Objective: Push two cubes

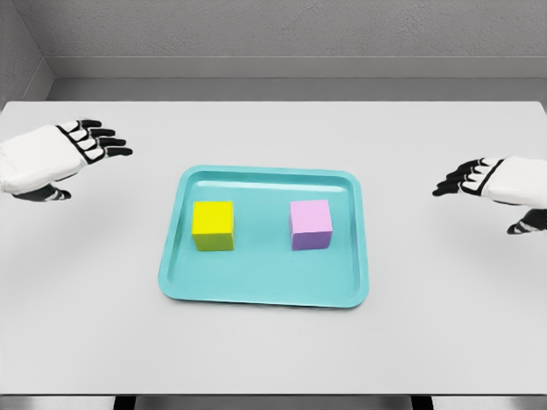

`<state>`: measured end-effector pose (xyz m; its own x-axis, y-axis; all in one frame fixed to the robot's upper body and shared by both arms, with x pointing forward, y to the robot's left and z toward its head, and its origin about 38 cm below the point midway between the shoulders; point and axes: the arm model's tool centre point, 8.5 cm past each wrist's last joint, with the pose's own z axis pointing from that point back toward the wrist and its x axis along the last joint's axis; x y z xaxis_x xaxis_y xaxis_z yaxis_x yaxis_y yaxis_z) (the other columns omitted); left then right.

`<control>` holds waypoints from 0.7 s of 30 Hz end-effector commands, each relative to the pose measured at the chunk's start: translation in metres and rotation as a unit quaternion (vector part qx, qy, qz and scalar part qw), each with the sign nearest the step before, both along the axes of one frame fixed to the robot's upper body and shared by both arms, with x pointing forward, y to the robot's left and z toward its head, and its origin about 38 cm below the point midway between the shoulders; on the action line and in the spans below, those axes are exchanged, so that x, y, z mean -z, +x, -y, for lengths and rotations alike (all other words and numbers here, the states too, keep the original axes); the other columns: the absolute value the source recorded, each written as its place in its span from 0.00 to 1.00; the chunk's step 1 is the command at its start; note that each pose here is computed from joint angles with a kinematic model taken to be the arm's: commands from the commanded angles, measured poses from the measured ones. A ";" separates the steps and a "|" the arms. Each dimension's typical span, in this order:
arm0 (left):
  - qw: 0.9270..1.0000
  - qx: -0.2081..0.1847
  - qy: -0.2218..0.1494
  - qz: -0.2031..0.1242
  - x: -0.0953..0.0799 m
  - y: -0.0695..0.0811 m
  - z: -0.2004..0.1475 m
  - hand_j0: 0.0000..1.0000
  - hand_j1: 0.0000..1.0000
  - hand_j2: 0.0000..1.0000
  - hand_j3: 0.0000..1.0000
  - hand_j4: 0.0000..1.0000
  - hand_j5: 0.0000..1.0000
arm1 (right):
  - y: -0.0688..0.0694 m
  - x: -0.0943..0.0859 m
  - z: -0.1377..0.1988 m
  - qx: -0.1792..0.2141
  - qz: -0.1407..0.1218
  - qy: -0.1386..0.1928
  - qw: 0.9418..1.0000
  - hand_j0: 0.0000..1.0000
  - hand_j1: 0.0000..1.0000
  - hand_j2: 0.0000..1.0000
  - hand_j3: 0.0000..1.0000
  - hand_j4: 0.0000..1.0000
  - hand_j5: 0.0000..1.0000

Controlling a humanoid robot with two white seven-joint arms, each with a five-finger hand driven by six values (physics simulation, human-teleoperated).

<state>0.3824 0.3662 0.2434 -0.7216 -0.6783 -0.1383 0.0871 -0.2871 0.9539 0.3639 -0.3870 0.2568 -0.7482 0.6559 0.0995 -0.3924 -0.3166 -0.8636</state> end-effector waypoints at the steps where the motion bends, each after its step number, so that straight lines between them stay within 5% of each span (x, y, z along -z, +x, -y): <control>1: 1.000 0.001 0.004 -0.010 0.004 -0.001 0.001 1.00 1.00 1.00 1.00 1.00 1.00 | 0.000 0.005 -0.005 -0.004 -0.006 0.006 1.000 1.00 1.00 1.00 1.00 1.00 1.00; 3: 0.999 0.000 0.026 -0.032 0.014 -0.002 0.002 1.00 1.00 1.00 1.00 1.00 1.00 | 0.001 0.004 -0.008 -0.005 -0.003 0.015 1.000 1.00 1.00 1.00 1.00 1.00 1.00; 5: 0.999 0.002 0.037 -0.035 0.018 -0.002 0.003 1.00 1.00 1.00 1.00 1.00 1.00 | 0.010 0.000 -0.020 -0.006 0.030 0.069 0.997 1.00 1.00 1.00 1.00 1.00 1.00; 6: 0.999 0.003 0.040 -0.036 0.019 -0.002 0.003 1.00 1.00 1.00 1.00 1.00 1.00 | 0.011 -0.002 -0.021 -0.009 0.035 0.057 0.998 0.96 0.96 0.96 0.96 0.96 0.96; 7: 0.998 0.004 0.047 -0.038 0.022 -0.002 0.004 1.00 1.00 1.00 1.00 1.00 1.00 | 0.018 -0.015 -0.021 -0.016 0.069 0.019 0.997 0.83 0.83 0.83 0.83 0.83 0.83; 8: 0.997 0.007 0.059 -0.038 0.026 -0.002 0.006 1.00 1.00 1.00 1.00 1.00 1.00 | 0.024 -0.012 -0.029 -0.028 0.083 -0.010 0.996 0.83 0.83 0.83 0.83 0.83 0.83; 11: 0.997 0.011 0.063 -0.041 0.030 -0.001 0.010 1.00 1.00 1.00 1.00 1.00 1.00 | 0.052 0.004 -0.053 -0.058 0.040 -0.080 0.994 0.77 0.77 0.77 0.77 0.77 0.77; 14: 0.996 0.015 0.082 -0.036 0.032 -0.001 0.012 0.96 0.96 0.96 0.96 0.96 0.96 | 0.056 0.008 -0.055 -0.062 0.035 -0.115 0.991 0.68 0.68 0.68 0.68 0.68 0.68; 15: 0.995 0.015 0.087 -0.035 0.033 -0.001 0.013 0.85 0.85 0.85 0.85 0.85 0.85 | 0.067 0.014 -0.068 -0.063 0.035 -0.095 0.993 0.57 0.57 0.57 0.57 0.57 0.57; 17: 0.996 0.017 0.087 -0.033 0.031 -0.001 0.013 0.71 0.71 0.71 0.71 0.71 0.71 | 0.074 0.025 -0.075 -0.061 0.027 -0.086 0.994 0.56 0.56 0.56 0.56 0.56 0.56; 21: 0.995 0.022 0.089 -0.028 0.027 -0.002 0.016 0.64 0.64 0.64 0.64 0.64 0.64 | 0.076 0.026 -0.085 -0.068 0.030 -0.077 0.994 0.58 0.58 0.58 0.58 0.58 0.58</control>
